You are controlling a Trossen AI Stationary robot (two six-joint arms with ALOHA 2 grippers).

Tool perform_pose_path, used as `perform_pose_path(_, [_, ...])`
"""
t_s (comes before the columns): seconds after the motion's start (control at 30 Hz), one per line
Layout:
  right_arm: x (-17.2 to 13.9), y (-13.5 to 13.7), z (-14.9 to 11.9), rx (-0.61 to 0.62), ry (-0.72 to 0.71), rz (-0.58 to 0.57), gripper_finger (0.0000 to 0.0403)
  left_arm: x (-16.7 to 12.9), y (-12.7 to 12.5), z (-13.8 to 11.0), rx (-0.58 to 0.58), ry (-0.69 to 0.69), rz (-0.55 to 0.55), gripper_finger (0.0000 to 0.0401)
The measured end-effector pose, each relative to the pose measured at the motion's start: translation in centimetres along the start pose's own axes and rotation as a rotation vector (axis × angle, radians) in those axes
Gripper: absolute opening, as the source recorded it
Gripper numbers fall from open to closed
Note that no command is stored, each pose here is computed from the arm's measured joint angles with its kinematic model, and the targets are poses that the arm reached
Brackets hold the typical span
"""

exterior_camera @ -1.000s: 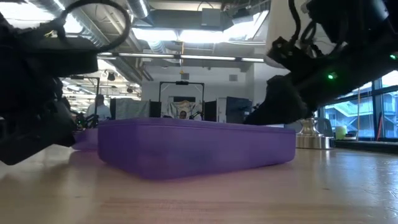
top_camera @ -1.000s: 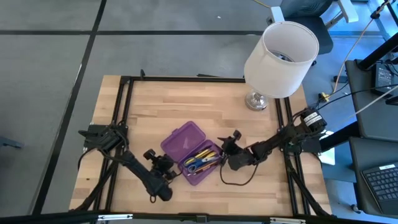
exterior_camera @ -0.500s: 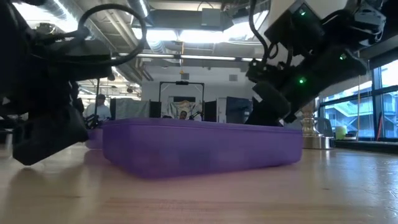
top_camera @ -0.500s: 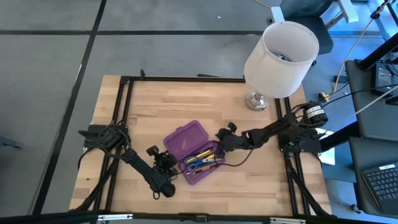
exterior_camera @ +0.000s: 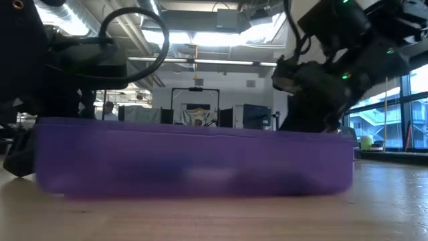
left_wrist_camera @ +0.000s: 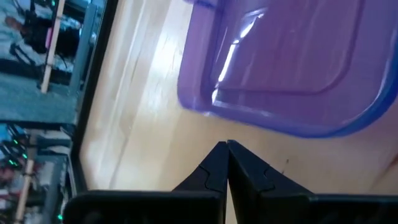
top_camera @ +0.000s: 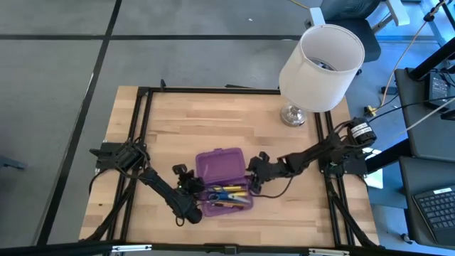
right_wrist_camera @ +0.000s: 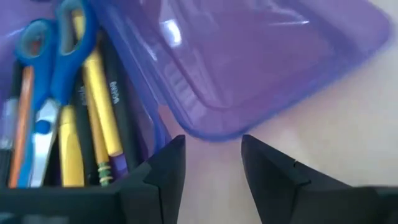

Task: Pick & place school supplies into a supply box
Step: Close the violet box

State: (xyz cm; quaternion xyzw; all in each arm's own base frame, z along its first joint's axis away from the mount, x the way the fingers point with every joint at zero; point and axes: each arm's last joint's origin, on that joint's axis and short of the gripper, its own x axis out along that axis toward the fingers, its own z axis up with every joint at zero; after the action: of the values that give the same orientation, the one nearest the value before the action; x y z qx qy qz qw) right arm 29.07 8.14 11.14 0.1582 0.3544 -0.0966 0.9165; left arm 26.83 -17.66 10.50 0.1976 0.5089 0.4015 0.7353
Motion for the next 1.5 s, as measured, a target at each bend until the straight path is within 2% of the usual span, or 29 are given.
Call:
perform_pose_path(0.17, [-0.6,1.7,-1.1,0.044,0.023,0.054,0.0161,0.0,0.1,0.0,0.072,-0.001,0.006,0.0003])
perform_pose_path(0.23, [-0.8,2.1,-1.6,0.032,0.018,0.036,0.0161,0.0,0.1,0.0,0.103,-0.002,0.008,0.0003])
perform_pose_path(0.4, [-1.2,2.0,-2.8,-0.064,0.08,-0.056,0.0161,0.0,0.1,0.0,0.14,-0.017,0.018,0.0003])
perform_pose_path(0.57, [-1.4,1.4,-3.4,-0.242,0.126,-0.115,0.0162,0.1,0.2,-0.1,0.16,-0.012,0.033,0.0003])
perform_pose_path(0.67, [-1.2,0.8,-3.6,-0.338,0.104,-0.085,0.0161,0.1,0.5,-0.3,0.186,-0.003,0.058,0.0003])
perform_pose_path(0.77, [-0.9,-0.4,-3.9,-0.333,0.048,-0.006,0.0161,0.2,0.5,-0.3,0.196,-0.007,0.069,0.0003])
perform_pose_path(0.93, [-1.3,-3.1,-4.9,-0.293,-0.09,0.052,0.0161,0.2,0.4,-0.2,0.174,-0.045,0.072,0.0003])
perform_pose_path(1.03, [-1.5,-4.2,-5.0,-0.297,-0.136,0.063,0.0161,0.2,0.3,-0.1,0.118,-0.046,0.062,0.0003])
perform_pose_path(1.13, [-1.4,-4.9,-4.7,-0.281,-0.135,0.084,0.0161,0.1,0.0,0.0,0.062,-0.054,0.032,0.0003])
perform_pose_path(1.27, [-0.9,-4.7,-3.7,-0.321,-0.132,0.13,0.0161,-0.1,-0.4,0.1,0.016,-0.079,0.0,0.0003])
perform_pose_path(1.5, [0.1,-4.5,-2.9,-0.315,-0.1,0.118,0.0161,0.0,-0.4,0.2,0.013,-0.08,-0.001,0.0003])
